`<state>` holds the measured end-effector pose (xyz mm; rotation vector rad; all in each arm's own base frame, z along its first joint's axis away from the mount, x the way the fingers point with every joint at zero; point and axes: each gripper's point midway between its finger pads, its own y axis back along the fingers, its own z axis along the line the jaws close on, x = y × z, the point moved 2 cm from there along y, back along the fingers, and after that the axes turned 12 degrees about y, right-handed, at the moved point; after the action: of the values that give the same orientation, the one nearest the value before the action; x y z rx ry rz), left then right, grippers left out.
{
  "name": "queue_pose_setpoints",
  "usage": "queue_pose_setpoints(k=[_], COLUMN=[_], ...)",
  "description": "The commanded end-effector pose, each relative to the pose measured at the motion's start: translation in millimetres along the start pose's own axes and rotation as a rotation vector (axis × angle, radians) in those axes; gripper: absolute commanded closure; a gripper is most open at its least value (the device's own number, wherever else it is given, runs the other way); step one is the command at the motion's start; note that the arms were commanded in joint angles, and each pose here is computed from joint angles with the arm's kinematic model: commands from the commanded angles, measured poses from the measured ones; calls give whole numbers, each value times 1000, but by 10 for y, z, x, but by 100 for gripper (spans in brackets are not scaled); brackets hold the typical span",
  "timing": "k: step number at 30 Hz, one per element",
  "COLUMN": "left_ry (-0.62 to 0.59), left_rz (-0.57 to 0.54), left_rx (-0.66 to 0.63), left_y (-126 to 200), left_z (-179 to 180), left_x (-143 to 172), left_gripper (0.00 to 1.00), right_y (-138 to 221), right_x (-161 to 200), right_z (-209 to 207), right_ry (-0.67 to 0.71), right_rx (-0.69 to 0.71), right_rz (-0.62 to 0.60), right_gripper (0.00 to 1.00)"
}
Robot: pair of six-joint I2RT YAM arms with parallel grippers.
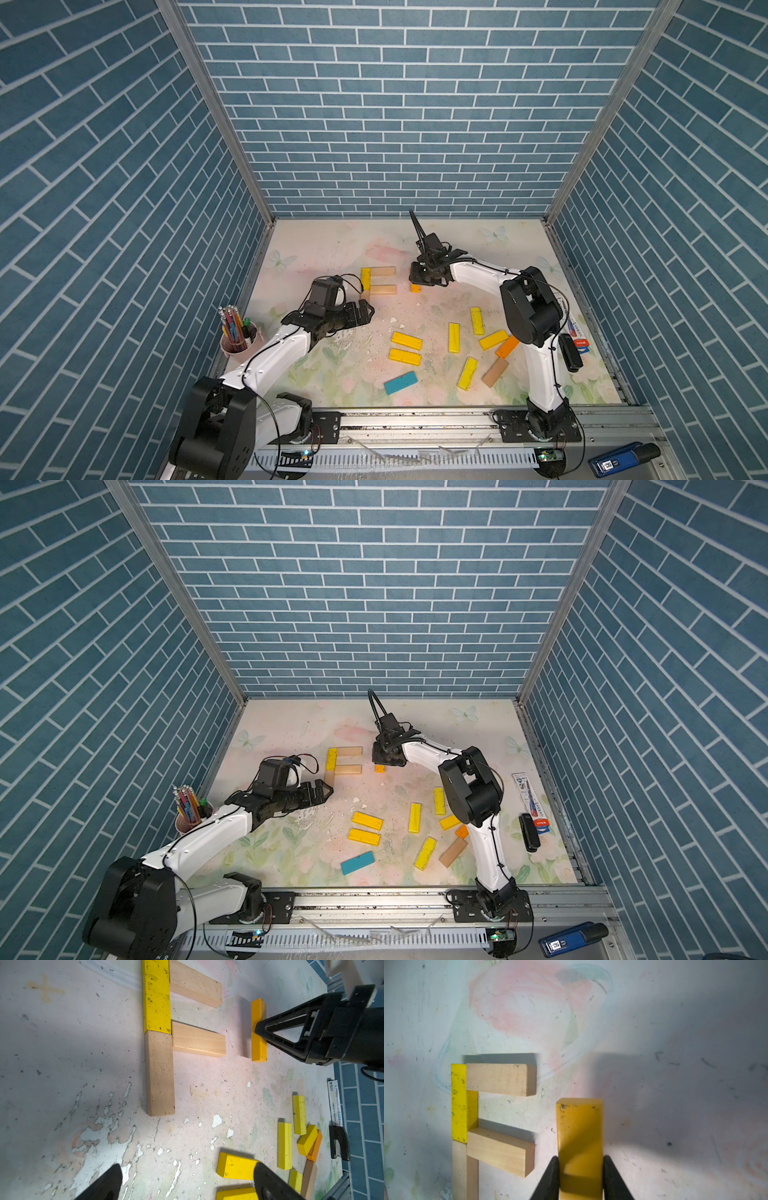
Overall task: Assemble the number 8 with building blocks
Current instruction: Pick up the building block from the center of the board.
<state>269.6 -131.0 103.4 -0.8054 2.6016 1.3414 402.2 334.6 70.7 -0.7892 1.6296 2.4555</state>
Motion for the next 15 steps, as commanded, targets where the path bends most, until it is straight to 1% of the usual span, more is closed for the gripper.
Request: queue_pose_setpoints(k=[1,5,6,15], left_ry=[3,4,5,6], left_rz=[0,1,3,5], left_rx=[2,0,0,-2], left_y=[-10,-22,-28,-47], left_z=[23,31,35,40], left_x=[7,8,12,10], left_gripper=[0,0,0,1], right_y=[-72,-70,-192,-325], right_x=[-52,-150,-90,-117], right_z=[62,122,92,126], right_ry=[-52,-58,-64,-83], right_rx=[-43,-68,-64,-87], right_rz=[12,-7,17,27], right_gripper=[71,71,71,71])
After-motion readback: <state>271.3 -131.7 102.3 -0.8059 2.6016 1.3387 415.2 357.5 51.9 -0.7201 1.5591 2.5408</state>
